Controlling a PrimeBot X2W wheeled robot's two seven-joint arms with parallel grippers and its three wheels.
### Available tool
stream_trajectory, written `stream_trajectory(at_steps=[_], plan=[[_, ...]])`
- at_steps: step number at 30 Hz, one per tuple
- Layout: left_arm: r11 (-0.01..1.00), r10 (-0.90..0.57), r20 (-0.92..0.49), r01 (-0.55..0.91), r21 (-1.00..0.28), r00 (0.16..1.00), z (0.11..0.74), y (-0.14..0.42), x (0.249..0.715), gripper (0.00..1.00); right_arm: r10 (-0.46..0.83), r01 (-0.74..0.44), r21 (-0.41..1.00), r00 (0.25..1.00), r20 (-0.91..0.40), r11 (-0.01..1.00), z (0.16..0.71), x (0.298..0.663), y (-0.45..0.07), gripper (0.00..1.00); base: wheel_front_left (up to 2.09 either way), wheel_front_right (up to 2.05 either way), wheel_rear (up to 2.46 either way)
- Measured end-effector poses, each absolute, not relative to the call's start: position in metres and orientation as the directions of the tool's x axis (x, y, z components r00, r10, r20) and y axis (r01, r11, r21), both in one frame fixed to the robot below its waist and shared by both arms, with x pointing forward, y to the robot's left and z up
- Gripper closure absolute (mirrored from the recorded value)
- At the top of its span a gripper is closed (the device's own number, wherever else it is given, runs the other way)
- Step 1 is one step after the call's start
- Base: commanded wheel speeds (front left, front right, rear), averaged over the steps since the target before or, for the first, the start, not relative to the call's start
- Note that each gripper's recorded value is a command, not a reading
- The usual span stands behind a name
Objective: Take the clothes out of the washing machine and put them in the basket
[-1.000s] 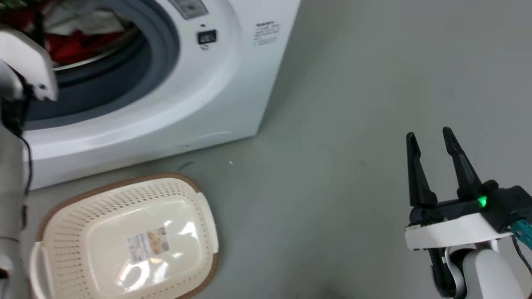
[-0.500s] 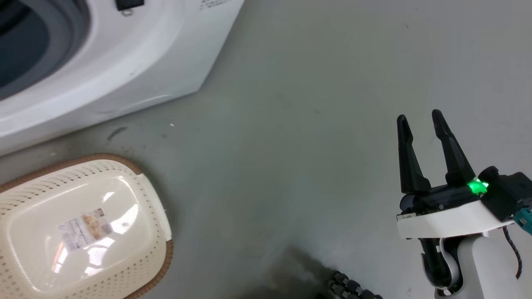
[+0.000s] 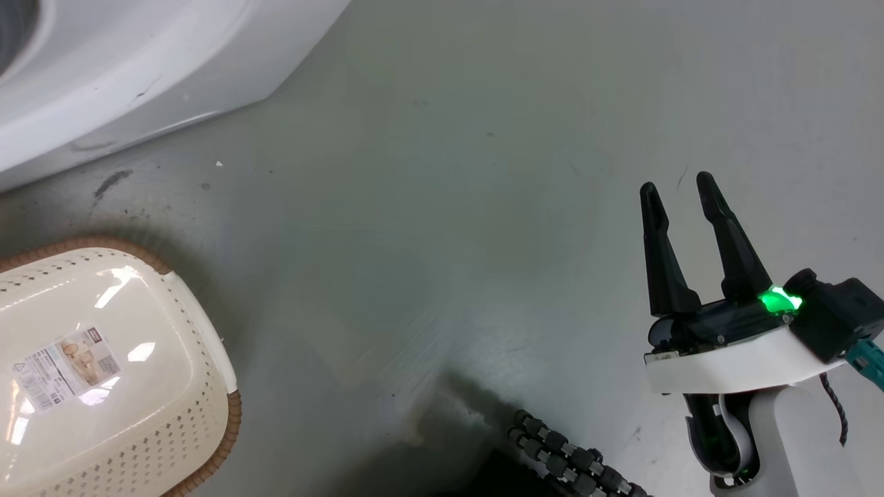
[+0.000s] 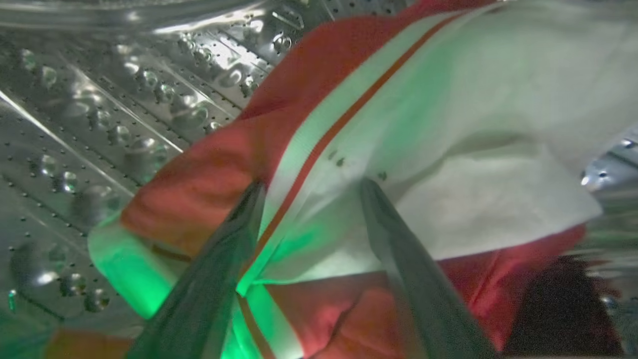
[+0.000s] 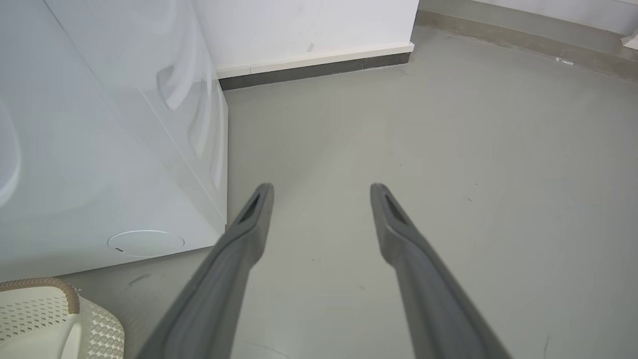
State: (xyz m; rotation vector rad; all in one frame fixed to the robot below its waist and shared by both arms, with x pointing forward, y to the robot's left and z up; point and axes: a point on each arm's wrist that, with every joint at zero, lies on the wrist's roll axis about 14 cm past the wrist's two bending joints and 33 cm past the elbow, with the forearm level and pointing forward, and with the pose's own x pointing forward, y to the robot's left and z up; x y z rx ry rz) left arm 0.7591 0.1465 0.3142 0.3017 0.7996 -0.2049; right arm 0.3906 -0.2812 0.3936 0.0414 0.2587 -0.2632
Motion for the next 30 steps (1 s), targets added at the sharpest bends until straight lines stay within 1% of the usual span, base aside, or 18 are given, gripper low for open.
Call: stream_trajectory(at_steps=[5,6,7,8,14,17,19,22,30], plan=[[0.945,-0.041,-0.764,0.273,0.179,0.643,0.304,0.149,0.752,0.0,-0.249,0.263,0.015,0.931,-0.268,0.965,0.39,0.391,-0.28,0.0,0.0,0.0,0.0],[0.946,-0.041,-0.771,0.273,0.174,0.636,0.303,0.149,0.751,0.56,-0.248,0.262,0.019,0.931,-0.268,0.965,0.389,0.391,-0.279,0.0,0.0,0.0,0.0],[0.947,-0.04,-0.775,0.271,0.172,0.631,0.302,0.149,0.75,0.84,-0.247,0.261,0.019,0.932,-0.265,0.965,0.39,0.392,-0.279,0.0,0.0,0.0,0.0],[0.949,-0.039,-0.782,0.269,0.166,0.622,0.3,0.15,0.748,1.0,-0.246,0.26,0.019,0.934,-0.26,0.966,0.392,0.393,-0.279,0.0,0.0,0.0,0.0],[0.955,-0.033,-0.772,0.248,0.163,0.635,0.299,0.157,0.75,1.0,-0.248,0.262,0.022,0.937,-0.247,0.965,0.396,0.394,-0.279,0.0,0.0,0.0,0.0],[0.953,-0.03,-0.749,0.245,0.178,0.662,0.301,0.161,0.755,1.0,-0.242,0.254,0.022,0.94,-0.242,0.967,0.398,0.396,-0.278,0.0,0.0,0.0,0.0],[0.949,-0.034,-0.702,0.244,0.201,0.711,0.311,0.163,0.763,1.0,-0.235,0.247,0.022,0.944,-0.233,0.969,0.401,0.398,-0.277,0.0,0.0,0.0,0.0],[0.941,-0.037,-0.655,0.246,0.231,0.754,0.321,0.163,0.769,1.0,-0.228,0.235,0.007,0.949,-0.22,0.972,0.405,0.4,-0.276,0.0,0.0,0.0,0.0],[0.959,-0.079,-0.559,0.216,0.182,0.825,0.335,0.154,0.768,1.0,-0.211,0.22,0.028,0.961,-0.18,0.975,0.417,0.404,-0.271,0.0,0.0,0.0,0.0]])
